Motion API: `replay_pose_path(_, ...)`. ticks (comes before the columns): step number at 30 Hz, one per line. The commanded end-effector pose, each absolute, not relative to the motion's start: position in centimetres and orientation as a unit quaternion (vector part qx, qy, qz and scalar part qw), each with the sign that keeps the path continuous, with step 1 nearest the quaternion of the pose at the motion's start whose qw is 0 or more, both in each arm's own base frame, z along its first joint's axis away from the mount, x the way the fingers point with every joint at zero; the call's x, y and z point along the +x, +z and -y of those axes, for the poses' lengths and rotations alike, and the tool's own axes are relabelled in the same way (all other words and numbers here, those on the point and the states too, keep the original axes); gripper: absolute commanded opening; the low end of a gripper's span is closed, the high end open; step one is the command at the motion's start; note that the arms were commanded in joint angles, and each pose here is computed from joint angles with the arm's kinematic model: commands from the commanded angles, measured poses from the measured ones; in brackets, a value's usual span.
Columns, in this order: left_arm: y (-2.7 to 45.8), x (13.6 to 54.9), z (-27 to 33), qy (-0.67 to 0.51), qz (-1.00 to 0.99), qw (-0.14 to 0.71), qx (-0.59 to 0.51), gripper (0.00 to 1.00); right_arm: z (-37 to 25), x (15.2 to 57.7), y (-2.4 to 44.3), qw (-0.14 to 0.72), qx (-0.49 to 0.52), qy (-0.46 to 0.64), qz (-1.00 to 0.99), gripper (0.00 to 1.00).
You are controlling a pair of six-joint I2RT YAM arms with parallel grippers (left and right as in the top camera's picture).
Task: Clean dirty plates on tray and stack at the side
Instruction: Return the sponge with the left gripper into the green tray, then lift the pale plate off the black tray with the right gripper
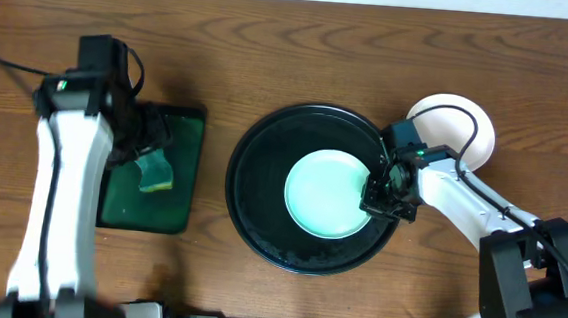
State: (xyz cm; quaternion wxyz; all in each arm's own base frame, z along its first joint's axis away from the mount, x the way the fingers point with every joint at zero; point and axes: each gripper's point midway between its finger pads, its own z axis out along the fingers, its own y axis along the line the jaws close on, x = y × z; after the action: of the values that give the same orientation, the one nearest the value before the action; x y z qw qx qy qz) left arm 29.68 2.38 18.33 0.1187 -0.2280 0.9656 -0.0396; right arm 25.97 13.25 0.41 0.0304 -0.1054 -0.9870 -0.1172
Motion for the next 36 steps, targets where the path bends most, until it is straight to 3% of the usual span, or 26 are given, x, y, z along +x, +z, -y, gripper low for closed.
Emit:
replay_pose_path(1,21.2,28.6,-0.5,-0.073,-0.961,0.160,-0.215,0.69,-14.4,26.7,1.0,0.015,-0.031,-0.147,0.989,0.01)
replay_pose_path(7,24.4,26.2,1.0,-0.086,-0.957,0.208,-0.186,0.69,-17.6,28.5,4.6,-0.049,0.070,-0.169,0.982,0.01)
replay_pose_path(14,24.4,24.5,1.3,-0.086,-0.960,0.191,-0.187,0.69,-21.1,29.3,8.8,-0.118,0.133,-0.170,0.969,0.01)
replay_pose_path(22,24.7,24.3,1.2,-0.085,-0.959,0.197,-0.185,0.69,-22.0,29.4,9.6,-0.122,0.094,-0.175,0.972,0.01)
replay_pose_path(35,24.7,23.6,-4.5,0.065,-0.935,0.216,-0.273,0.69,-24.2,28.6,10.6,-0.076,0.009,-0.253,0.964,0.01)
replay_pose_path(36,24.9,23.4,-5.5,0.093,-0.928,0.221,-0.287,0.78,-24.2,28.6,10.6,-0.074,-0.002,-0.254,0.964,0.01)
